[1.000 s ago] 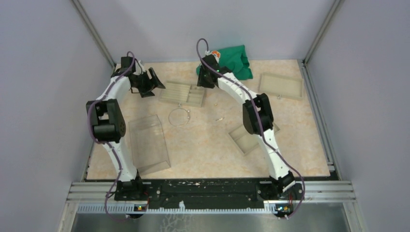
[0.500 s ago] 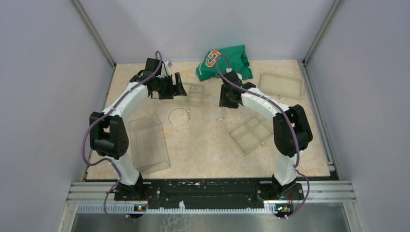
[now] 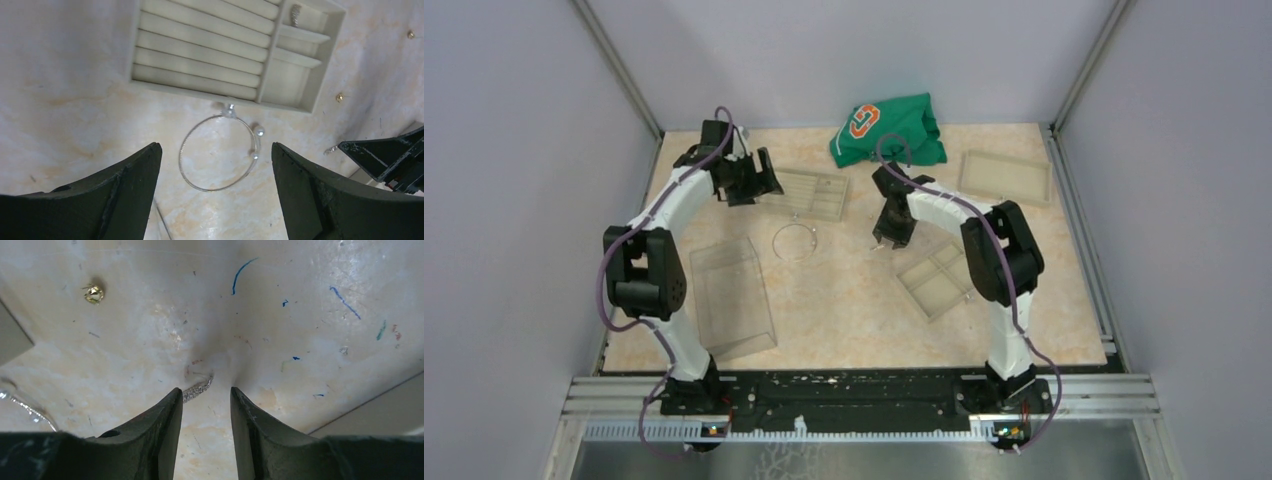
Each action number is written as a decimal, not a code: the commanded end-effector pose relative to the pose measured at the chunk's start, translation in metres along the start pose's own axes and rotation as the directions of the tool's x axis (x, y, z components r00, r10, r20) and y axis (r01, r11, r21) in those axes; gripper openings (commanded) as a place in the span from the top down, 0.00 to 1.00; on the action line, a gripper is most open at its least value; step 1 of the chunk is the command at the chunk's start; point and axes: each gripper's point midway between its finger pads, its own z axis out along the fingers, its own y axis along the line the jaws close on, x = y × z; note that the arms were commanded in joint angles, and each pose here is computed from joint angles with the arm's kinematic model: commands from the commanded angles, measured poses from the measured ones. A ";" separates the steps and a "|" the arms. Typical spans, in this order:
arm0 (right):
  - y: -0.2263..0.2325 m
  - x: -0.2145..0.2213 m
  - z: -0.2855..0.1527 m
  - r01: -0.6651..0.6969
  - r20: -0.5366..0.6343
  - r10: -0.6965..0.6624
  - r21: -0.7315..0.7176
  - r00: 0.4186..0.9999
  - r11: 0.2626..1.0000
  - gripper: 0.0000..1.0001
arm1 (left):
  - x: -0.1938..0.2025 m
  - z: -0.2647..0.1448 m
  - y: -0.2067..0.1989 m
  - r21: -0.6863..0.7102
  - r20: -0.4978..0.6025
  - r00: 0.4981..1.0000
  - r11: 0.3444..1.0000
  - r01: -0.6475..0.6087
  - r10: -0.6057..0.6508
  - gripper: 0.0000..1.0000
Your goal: Organize the mixed jewelry
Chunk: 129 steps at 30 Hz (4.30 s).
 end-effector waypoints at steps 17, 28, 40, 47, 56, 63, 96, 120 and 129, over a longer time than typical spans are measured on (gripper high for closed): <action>0.014 0.003 0.018 -0.028 0.030 0.023 0.155 0.999 0.988 0.86 | -0.006 -0.004 0.029 -0.007 -0.001 0.999 0.999 0.053 -0.053 0.13; 0.027 -0.006 0.002 0.087 0.072 -0.090 0.046 0.993 0.995 0.76 | -0.007 0.001 0.028 0.021 -0.011 0.998 0.998 0.068 -0.067 0.12; 0.020 0.008 0.009 0.152 0.059 -0.152 0.001 0.987 0.988 0.82 | -0.009 0.004 0.023 0.045 -0.023 0.997 0.996 0.075 -0.075 0.12; 0.016 0.004 0.014 0.170 0.058 -0.172 0.042 0.983 0.985 0.99 | -0.009 0.004 0.022 0.047 -0.026 0.997 0.996 0.078 -0.077 0.12; 0.030 -0.012 -0.014 0.181 0.118 -0.179 -0.006 0.977 0.983 1.00 | -0.012 0.009 0.032 0.031 -0.012 0.995 0.994 0.101 -0.100 0.12; 0.052 -0.031 -0.050 0.241 0.195 -0.217 -0.105 0.956 0.965 1.00 | -0.028 0.012 0.060 0.040 0.016 0.982 0.981 0.188 -0.189 0.12; 0.187 -0.121 -0.062 0.319 0.392 -0.191 -0.293 0.900 0.901 1.00 | -0.028 0.033 0.084 0.038 -0.032 0.971 0.970 0.239 -0.238 0.12; 0.213 -0.129 0.017 0.298 0.408 -0.153 -0.322 0.900 0.899 1.00 | -0.037 0.031 0.085 0.028 -0.031 0.970 0.970 0.242 -0.241 0.12; 0.215 -0.146 -0.008 0.319 0.447 -0.148 -0.337 0.882 0.886 0.62 | -0.035 0.028 0.081 0.042 -0.039 0.967 0.967 0.252 -0.250 0.12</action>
